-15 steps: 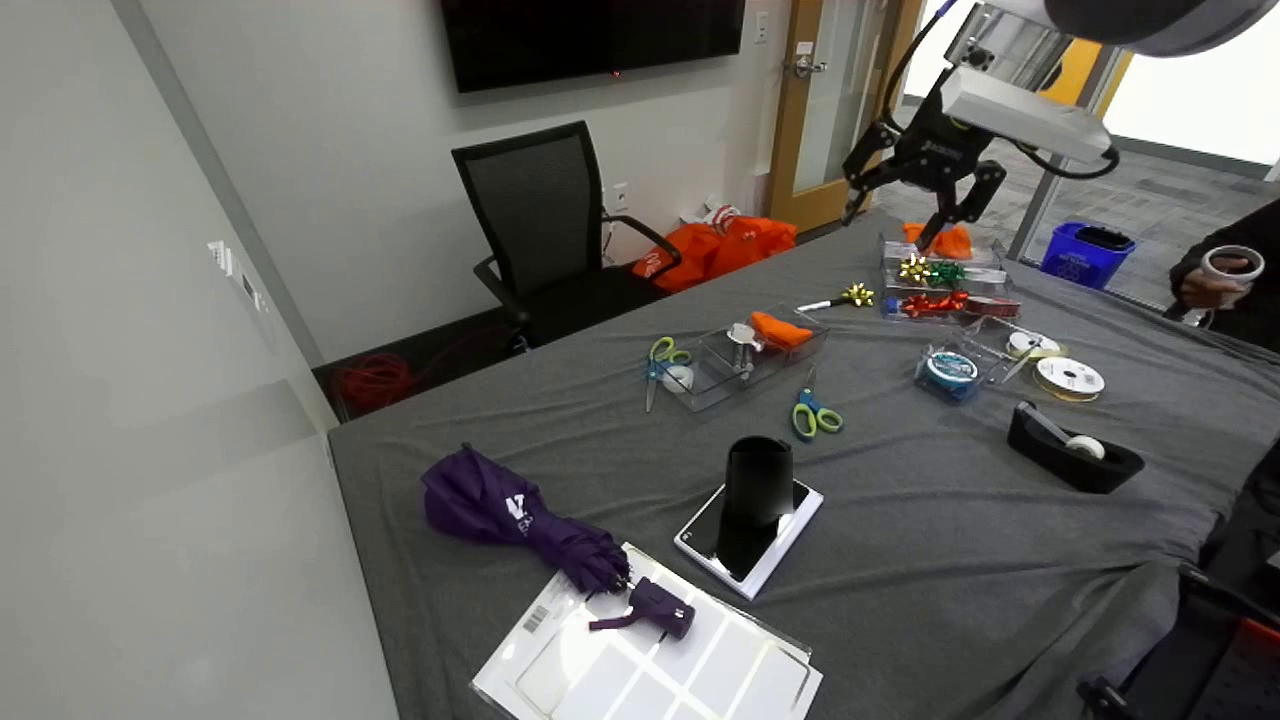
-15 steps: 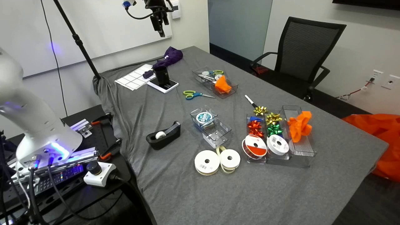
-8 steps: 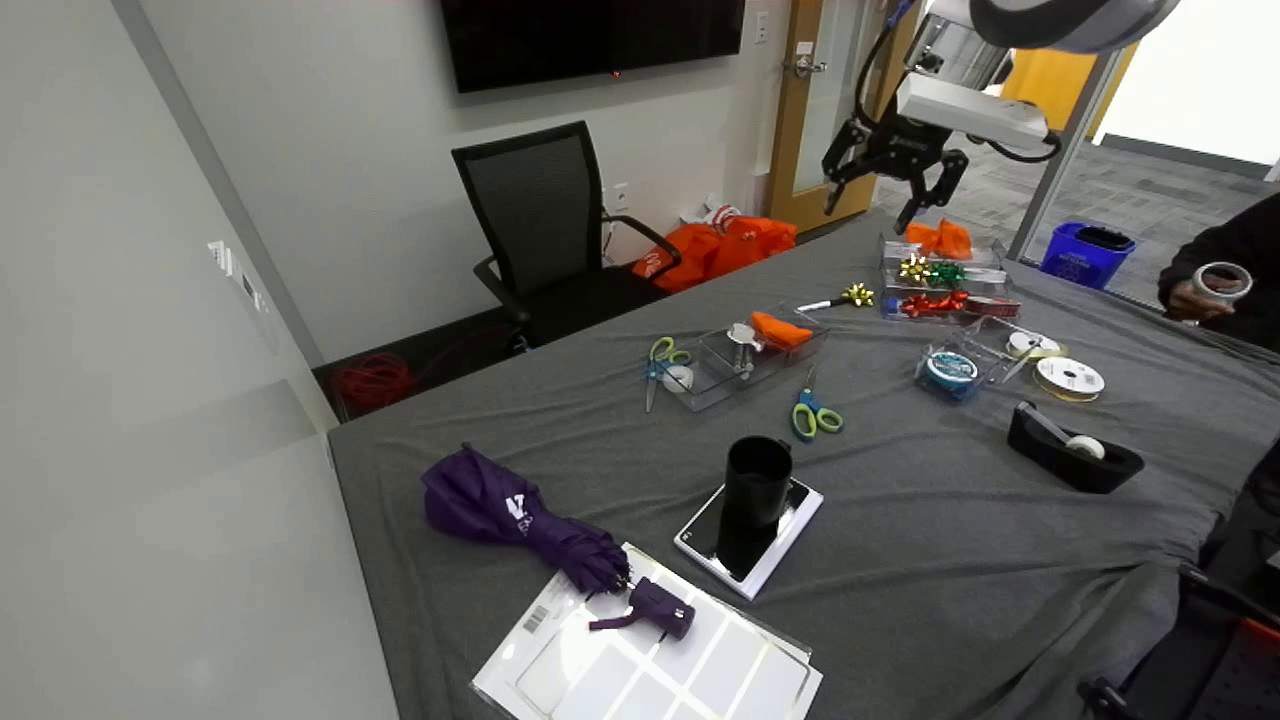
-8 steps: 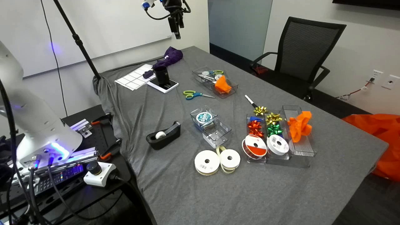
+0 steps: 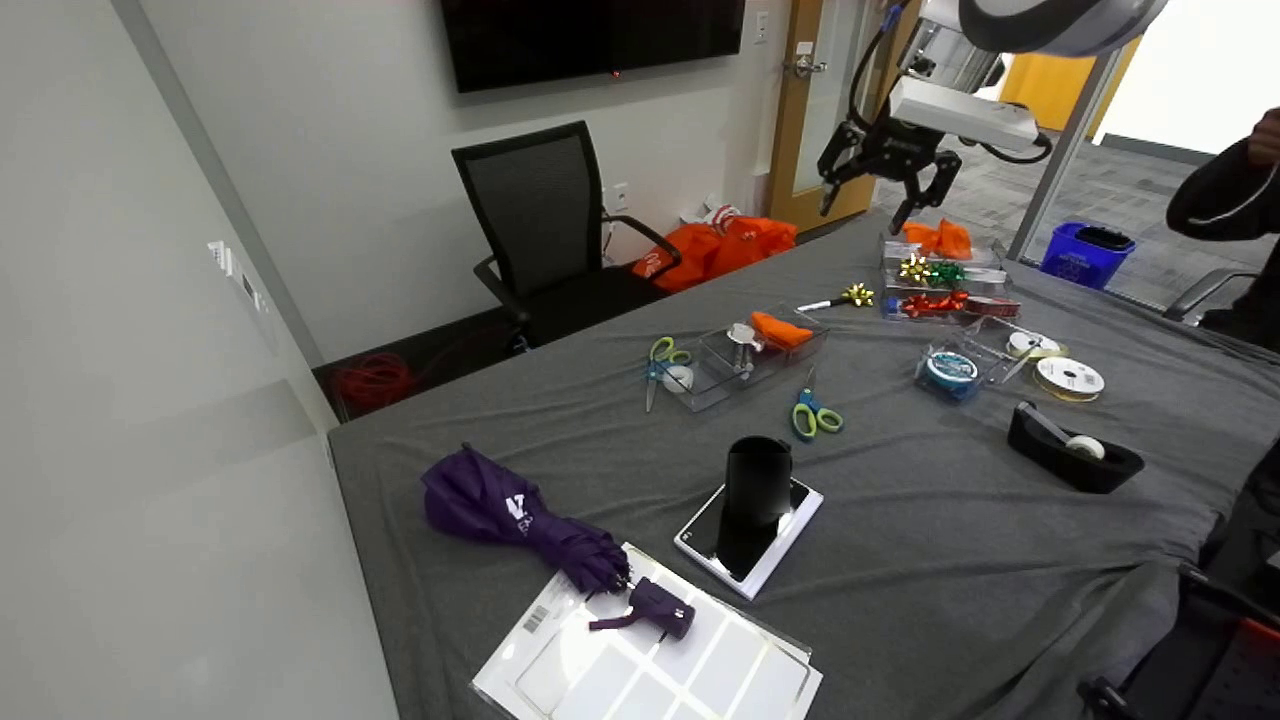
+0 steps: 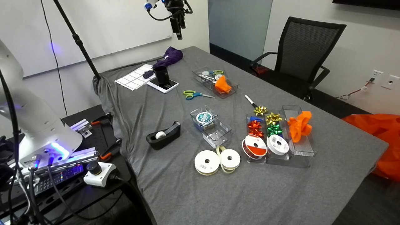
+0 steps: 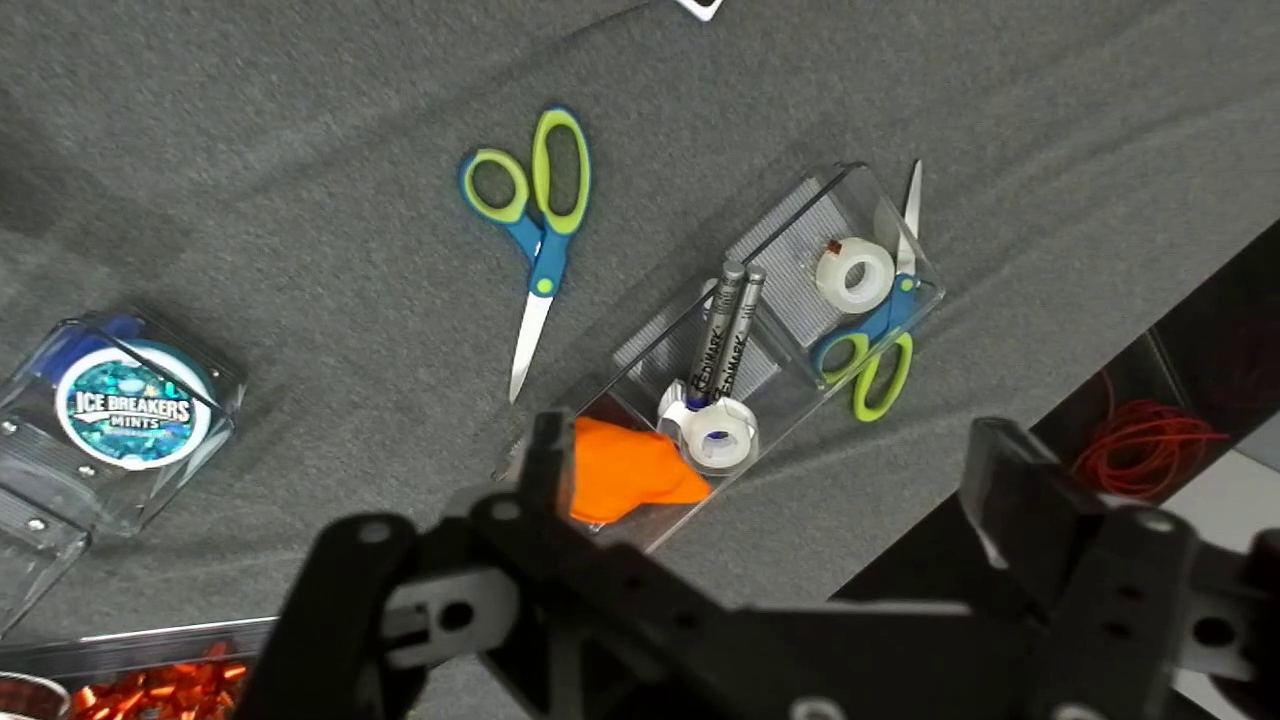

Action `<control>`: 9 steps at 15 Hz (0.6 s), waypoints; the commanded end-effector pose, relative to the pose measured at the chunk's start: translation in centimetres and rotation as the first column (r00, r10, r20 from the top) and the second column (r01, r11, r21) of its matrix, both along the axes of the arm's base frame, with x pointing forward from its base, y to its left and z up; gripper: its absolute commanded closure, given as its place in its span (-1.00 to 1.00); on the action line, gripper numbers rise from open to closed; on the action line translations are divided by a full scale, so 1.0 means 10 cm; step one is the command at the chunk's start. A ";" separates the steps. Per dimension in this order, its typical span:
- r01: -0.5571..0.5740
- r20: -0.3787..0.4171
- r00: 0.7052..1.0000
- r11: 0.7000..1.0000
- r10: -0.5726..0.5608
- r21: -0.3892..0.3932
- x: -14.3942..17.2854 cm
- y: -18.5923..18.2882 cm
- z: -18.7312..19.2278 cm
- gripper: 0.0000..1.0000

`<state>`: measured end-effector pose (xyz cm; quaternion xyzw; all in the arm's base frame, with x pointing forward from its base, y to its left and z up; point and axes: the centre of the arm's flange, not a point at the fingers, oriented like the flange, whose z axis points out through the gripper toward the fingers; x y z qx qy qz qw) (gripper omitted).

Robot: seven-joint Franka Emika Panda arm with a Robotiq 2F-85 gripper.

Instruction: Put the right scissors in the cup

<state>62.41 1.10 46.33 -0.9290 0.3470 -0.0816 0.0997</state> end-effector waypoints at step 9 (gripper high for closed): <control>0.019 -0.169 0.985 0.997 -0.031 -0.078 0.87 -0.57 -1.17 -1.00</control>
